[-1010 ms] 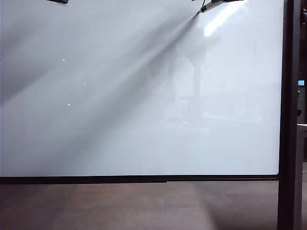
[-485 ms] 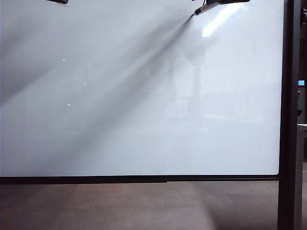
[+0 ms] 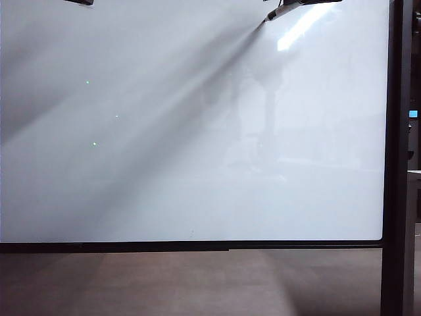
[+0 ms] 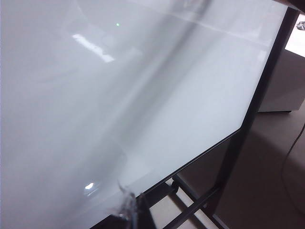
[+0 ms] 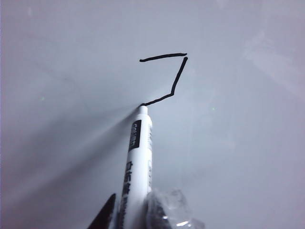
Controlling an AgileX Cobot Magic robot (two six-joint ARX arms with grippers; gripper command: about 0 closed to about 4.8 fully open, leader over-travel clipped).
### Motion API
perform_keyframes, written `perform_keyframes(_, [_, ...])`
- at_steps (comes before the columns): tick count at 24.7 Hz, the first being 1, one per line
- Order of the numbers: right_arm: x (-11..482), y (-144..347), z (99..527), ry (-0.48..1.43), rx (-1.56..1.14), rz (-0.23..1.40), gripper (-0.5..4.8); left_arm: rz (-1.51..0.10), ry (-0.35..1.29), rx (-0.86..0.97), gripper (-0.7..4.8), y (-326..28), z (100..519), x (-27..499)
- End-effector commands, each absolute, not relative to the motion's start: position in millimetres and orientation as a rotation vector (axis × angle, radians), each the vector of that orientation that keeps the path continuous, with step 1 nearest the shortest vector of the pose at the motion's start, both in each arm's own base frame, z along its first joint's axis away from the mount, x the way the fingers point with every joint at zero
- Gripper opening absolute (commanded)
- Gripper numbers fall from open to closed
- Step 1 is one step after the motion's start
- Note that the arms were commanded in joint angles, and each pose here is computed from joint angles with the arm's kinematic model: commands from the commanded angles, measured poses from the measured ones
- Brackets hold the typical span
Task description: Reach to the right to find the marker pen, pick it up, and write the number 2 on the whiteboard.
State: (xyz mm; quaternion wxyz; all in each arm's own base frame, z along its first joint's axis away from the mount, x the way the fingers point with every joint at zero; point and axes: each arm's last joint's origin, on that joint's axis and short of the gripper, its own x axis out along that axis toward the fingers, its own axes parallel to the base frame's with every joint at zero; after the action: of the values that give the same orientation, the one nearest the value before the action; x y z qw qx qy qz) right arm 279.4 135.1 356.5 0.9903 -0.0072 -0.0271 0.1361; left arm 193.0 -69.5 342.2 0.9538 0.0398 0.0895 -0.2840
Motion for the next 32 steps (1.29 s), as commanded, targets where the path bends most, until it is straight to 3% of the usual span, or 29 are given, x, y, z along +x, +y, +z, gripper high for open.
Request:
perform_keyframes(1, [279.0,133.8,360.8,-0.086,-0.005,0.242,-0.01,-0.582,0.161,0.083,-0.05,-69.4,346.2,192.0])
perform_keyframes(32, [279.1,131.6,362.9,-0.102,0.005,0.172,-0.01,-0.582,0.161,0.083,-0.05,-69.4,346.2,192.0])
